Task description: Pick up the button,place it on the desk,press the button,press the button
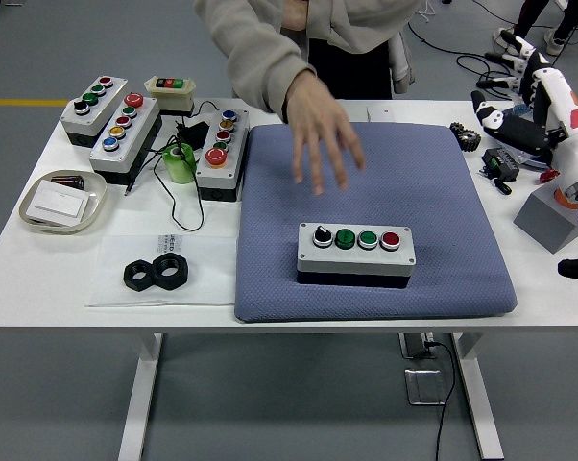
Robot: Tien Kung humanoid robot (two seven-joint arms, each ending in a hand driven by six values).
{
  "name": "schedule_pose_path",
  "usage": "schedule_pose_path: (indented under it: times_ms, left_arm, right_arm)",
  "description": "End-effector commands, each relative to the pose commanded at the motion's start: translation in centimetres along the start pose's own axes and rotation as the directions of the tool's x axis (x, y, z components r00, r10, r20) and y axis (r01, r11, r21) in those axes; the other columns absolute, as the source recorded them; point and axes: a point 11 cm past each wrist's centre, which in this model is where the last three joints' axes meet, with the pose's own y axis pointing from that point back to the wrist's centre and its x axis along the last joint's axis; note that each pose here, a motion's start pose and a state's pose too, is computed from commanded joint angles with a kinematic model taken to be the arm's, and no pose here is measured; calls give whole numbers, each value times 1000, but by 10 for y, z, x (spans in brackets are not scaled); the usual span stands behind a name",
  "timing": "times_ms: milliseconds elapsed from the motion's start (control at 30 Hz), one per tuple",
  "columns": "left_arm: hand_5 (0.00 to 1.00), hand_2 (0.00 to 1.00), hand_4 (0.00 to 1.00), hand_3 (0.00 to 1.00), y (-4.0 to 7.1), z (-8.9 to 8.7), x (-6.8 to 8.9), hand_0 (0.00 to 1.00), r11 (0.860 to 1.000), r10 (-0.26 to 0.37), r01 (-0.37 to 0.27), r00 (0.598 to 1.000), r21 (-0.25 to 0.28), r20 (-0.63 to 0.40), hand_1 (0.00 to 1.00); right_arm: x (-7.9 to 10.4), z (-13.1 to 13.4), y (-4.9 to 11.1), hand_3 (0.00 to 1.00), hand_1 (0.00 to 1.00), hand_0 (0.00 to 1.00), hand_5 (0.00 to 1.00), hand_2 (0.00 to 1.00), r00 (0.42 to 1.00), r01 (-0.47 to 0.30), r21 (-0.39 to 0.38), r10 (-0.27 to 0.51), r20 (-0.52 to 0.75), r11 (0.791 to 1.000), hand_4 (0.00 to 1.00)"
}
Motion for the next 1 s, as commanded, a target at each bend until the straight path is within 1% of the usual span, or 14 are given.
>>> schedule_pose_path:
  times_ms: [100, 133, 167, 267, 433, 633, 667, 733, 1000]
  left_arm:
    - [998, 871, 561, 790, 0, 0, 0, 763, 1000, 0, 0, 1000, 0, 0, 795]
    - [998, 871, 561, 790, 0, 0, 0, 763, 1000, 0, 0, 1000, 0, 0, 795]
    - [998, 870, 560, 790, 0, 0, 0, 762, 1000, -1, 1, 1000, 0, 0, 795]
    - [998, 870, 560, 790, 0, 1, 0, 762, 1000, -1, 1, 1000, -1, 0, 795]
    - [998, 870, 561, 790, 0, 1, 0, 763, 1000, 0, 0, 1000, -3, 0, 796]
    - [998, 870, 561, 791, 0, 2, 0, 762, 1000, 0, 0, 1000, -3, -1, 796]
    - [998, 870, 561, 791, 0, 2, 0, 762, 1000, 0, 0, 1000, -4, -1, 796]
    - [998, 870, 561, 791, 0, 2, 0, 762, 1000, 0, 0, 1000, -3, -1, 796]
    - [998, 870, 561, 791, 0, 2, 0, 761, 1000, -1, 1, 1000, -4, -2, 796]
  right_arm:
    - [17, 15, 0, 915, 823, 918, 198, 899, 991, -77, -71, 84, 105, 994, 633]
    - [21, 19, 1, 915, 823, 918, 198, 899, 984, -92, -95, 105, 143, 991, 633]
    - [24, 23, 2, 875, 825, 917, 237, 884, 976, -109, -118, 129, 174, 987, 627]
    - [31, 34, 5, 875, 825, 917, 237, 884, 943, -141, -187, 189, 273, 972, 627]
    - [34, 48, 8, 863, 823, 915, 244, 870, 865, -147, -291, 266, 427, 945, 624]
    - [32, 62, 12, 854, 821, 915, 255, 867, 731, -117, -407, 356, 582, 906, 623]
    - [32, 63, 13, 854, 821, 915, 255, 867, 718, -113, -417, 364, 593, 902, 623]
    - [32, 64, 13, 854, 821, 915, 255, 867, 711, -112, -426, 372, 597, 898, 623]
    - [35, 62, 13, 854, 820, 912, 274, 862, 711, -123, -424, 378, 593, 897, 623]
